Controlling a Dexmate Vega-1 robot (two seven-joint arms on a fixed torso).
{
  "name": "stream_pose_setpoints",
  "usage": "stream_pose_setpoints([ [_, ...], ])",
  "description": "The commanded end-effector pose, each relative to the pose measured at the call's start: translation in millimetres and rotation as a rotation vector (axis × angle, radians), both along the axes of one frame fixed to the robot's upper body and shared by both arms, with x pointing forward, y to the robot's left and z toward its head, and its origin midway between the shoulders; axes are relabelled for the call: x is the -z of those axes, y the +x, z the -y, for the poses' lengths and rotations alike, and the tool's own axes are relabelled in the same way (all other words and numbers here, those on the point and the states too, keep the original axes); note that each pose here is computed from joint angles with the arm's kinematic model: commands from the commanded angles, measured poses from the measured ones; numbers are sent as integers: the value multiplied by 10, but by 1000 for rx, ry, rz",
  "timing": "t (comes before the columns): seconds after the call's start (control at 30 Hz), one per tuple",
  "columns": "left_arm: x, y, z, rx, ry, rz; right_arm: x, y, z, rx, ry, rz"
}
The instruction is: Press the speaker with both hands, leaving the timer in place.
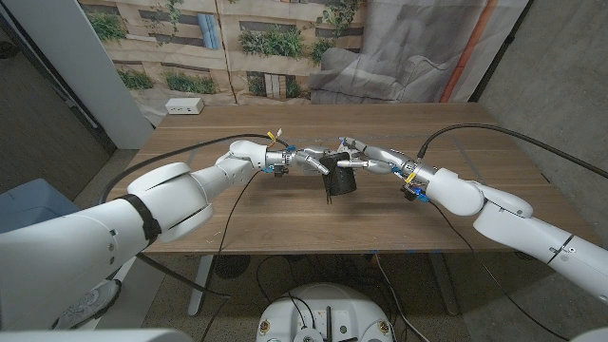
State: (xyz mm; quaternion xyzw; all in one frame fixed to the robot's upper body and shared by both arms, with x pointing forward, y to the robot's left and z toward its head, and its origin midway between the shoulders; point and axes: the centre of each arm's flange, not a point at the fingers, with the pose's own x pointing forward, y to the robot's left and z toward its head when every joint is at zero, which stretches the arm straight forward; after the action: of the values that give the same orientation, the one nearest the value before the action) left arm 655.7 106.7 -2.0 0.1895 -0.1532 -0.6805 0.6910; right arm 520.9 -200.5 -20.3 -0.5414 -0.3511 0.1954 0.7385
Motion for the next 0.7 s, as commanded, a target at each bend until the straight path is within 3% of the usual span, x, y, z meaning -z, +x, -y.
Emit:
stream_pose_setpoints([
  [0.03,-2,-5,17,4,6,2,53,26,23,17,4,1],
  [0.7,13,-45,53,28,-2,14,119,37,6,30,-5,-2],
])
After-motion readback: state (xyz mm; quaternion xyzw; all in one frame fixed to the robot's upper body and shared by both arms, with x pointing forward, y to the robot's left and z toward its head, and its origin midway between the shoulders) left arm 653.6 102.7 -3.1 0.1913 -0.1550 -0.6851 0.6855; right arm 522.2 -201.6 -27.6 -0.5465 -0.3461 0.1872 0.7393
